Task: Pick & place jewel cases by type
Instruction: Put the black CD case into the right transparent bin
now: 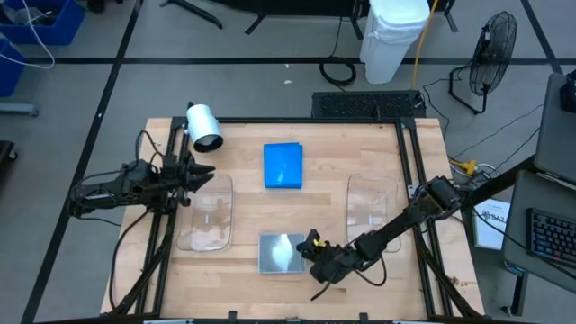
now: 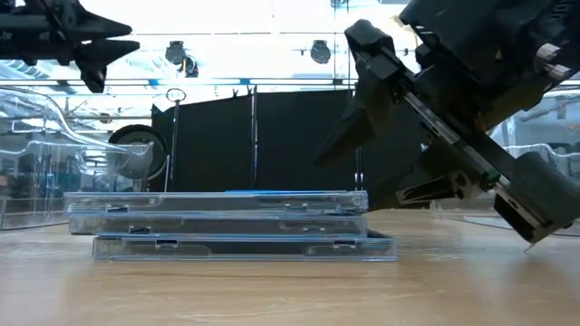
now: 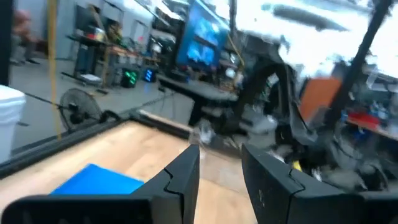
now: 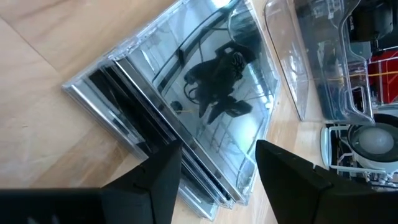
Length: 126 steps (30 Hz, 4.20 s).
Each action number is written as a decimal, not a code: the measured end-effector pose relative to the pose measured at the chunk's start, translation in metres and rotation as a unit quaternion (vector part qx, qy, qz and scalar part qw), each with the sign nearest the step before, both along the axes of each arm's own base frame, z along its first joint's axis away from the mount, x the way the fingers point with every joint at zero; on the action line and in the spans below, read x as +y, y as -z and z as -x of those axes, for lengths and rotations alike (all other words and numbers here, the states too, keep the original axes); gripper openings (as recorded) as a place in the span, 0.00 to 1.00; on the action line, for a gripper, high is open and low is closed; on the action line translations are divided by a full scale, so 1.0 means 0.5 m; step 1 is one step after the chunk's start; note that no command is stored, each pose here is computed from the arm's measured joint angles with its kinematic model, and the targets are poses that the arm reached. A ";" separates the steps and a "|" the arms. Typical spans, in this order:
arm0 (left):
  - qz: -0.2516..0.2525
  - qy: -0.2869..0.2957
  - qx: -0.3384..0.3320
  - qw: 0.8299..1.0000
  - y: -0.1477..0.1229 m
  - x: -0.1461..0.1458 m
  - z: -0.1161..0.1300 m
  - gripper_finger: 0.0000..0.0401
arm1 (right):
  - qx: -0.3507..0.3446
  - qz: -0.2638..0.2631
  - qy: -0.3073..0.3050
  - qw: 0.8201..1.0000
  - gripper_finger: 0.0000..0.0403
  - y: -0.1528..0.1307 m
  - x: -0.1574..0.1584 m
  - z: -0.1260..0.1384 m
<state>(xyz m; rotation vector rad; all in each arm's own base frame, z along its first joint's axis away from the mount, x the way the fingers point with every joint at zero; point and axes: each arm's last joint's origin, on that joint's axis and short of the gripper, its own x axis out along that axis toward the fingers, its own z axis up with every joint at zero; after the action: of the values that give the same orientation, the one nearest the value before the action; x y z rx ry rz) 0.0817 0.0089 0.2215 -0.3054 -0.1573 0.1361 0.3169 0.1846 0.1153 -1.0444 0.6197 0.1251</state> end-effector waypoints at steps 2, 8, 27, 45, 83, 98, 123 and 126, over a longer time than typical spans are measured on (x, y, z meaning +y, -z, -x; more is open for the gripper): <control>0.003 0.000 0.011 1.000 0.003 0.000 -0.004 0.31 | 0.000 0.000 0.000 1.000 0.49 0.000 0.000 0.000; 0.015 0.095 0.012 0.995 -0.003 -0.012 -0.033 0.31 | 0.000 -0.001 0.004 1.000 0.49 0.000 -0.004 -0.003; -0.358 0.207 0.205 0.887 0.088 -0.268 -0.260 0.31 | -0.006 -0.022 0.045 0.999 0.49 -0.001 -0.041 -0.023; -0.488 0.154 0.507 0.694 0.094 -0.445 -0.348 0.31 | -0.006 -0.023 0.045 0.999 0.49 -0.001 -0.041 -0.022; -0.567 0.118 0.501 0.642 0.194 -0.481 -0.378 0.09 | -0.017 -0.021 0.054 0.998 0.49 -0.003 -0.043 -0.024; -0.526 0.061 0.426 0.733 0.081 -0.478 -0.377 0.09 | -0.081 0.068 0.113 0.988 0.49 -0.020 -0.026 -0.016; -0.454 -0.126 0.337 0.815 -0.096 -0.415 -0.331 0.08 | -0.300 -0.077 0.271 0.911 0.49 -0.272 -0.077 0.132; -0.435 -0.156 0.327 0.824 -0.113 -0.403 -0.321 0.08 | -0.318 -0.117 0.272 0.901 0.49 -0.283 -0.093 0.170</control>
<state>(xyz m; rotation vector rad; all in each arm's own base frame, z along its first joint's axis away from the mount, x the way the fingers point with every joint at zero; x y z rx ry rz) 0.2421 -0.1927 0.2778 0.6989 0.4232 0.4675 0.2320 0.1381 0.2568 -0.5905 0.2636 -0.6035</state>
